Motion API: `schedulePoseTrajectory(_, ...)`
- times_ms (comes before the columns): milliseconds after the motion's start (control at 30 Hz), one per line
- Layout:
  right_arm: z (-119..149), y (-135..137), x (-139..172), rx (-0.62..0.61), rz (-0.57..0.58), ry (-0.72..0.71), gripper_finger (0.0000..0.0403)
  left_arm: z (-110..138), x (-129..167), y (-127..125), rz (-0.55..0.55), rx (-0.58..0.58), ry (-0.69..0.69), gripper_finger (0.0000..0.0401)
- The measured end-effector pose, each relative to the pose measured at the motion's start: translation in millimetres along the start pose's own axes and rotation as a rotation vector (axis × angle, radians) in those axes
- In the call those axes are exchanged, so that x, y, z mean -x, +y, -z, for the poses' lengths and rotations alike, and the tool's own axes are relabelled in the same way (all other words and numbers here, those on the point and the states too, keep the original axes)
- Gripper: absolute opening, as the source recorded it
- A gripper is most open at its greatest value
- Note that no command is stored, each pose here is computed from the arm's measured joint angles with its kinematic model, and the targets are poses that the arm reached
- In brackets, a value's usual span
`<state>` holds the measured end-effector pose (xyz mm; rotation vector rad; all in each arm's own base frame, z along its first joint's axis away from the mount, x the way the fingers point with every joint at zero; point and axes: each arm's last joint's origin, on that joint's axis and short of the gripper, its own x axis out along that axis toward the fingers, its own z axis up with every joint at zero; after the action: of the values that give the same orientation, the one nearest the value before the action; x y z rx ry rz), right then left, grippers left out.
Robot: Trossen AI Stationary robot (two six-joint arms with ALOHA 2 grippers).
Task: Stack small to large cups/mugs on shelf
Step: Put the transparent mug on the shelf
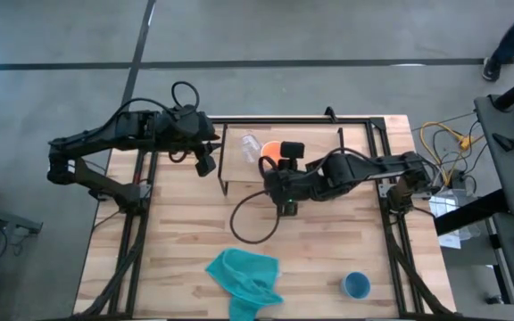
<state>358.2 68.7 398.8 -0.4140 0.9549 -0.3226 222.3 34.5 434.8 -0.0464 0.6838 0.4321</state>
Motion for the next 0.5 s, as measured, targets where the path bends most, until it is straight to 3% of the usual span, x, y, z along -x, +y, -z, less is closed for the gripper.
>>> schedulePoseTrajectory(200, -8, 3, -12, 0.031, 0.028, -0.071, 0.0125, 0, 0, 0, 0.0, 0.0, 0.0, 0.0082)
schedulePoseTrajectory(367, -3, 13, -28, 0.064, 0.024, -0.045, 0.0119, 0, -1, 0, -0.004, 0.003, 0.001, 0.0082)
schedulePoseTrajectory(500, 2, 20, -40, 0.077, 0.023, -0.025, 0.012, 2, -7, 1, -0.091, -0.027, 0.015, 0.0082)
